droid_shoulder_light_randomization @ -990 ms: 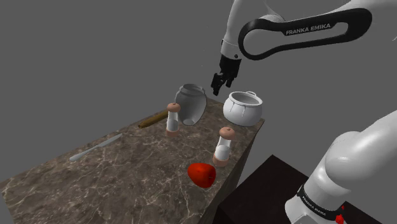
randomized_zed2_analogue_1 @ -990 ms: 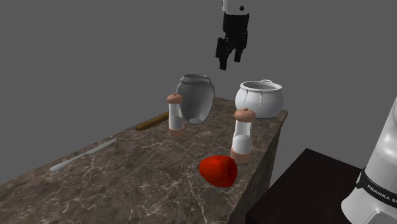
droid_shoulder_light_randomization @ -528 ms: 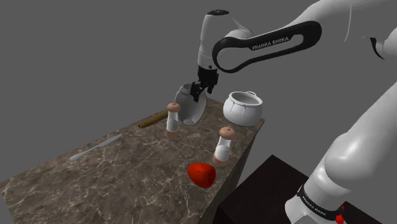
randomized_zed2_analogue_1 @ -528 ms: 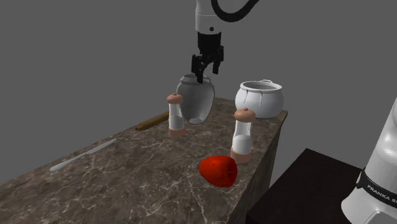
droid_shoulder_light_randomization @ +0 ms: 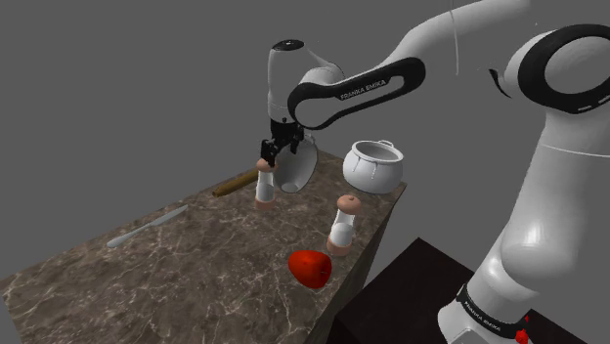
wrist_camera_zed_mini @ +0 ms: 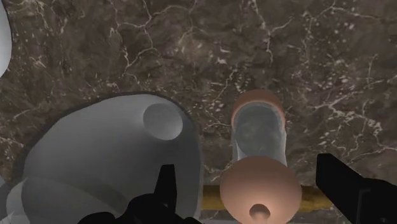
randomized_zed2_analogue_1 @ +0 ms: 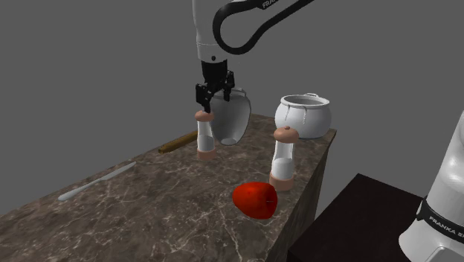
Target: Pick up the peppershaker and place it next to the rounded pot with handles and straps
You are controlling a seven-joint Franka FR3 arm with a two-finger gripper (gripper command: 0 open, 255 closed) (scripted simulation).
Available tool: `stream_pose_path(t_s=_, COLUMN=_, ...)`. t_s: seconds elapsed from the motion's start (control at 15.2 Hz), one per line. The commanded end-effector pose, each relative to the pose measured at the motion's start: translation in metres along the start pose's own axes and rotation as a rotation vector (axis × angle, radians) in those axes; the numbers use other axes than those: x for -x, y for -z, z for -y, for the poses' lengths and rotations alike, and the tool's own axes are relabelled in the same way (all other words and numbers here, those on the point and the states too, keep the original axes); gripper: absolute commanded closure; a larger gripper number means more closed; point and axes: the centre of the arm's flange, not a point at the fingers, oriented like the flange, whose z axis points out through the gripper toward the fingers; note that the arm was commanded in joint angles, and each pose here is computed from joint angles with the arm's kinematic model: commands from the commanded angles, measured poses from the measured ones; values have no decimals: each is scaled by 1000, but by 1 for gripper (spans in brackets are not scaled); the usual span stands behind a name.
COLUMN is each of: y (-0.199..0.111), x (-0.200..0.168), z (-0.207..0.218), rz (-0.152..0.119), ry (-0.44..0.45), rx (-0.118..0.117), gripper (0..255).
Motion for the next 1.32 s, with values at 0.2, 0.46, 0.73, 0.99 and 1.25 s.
stream_pose_path(t_s=0.2, y=-30, x=-27, z=24, rz=-2, ry=-2, rx=11, gripper=0)
stream_pose_path(t_s=0.46, y=-51, x=-27, z=24, rz=-2, ry=-2, rx=11, gripper=0)
stream_pose_path(t_s=0.73, y=-64, x=-27, z=24, rz=-2, ry=-2, rx=11, gripper=0)
stream_pose_path(t_s=0.99, y=-64, x=-27, z=24, rz=-2, ry=-2, rx=11, gripper=0)
stream_pose_path(t_s=1.25, y=-64, x=-27, z=24, rz=-2, ry=-2, rx=11, gripper=255)
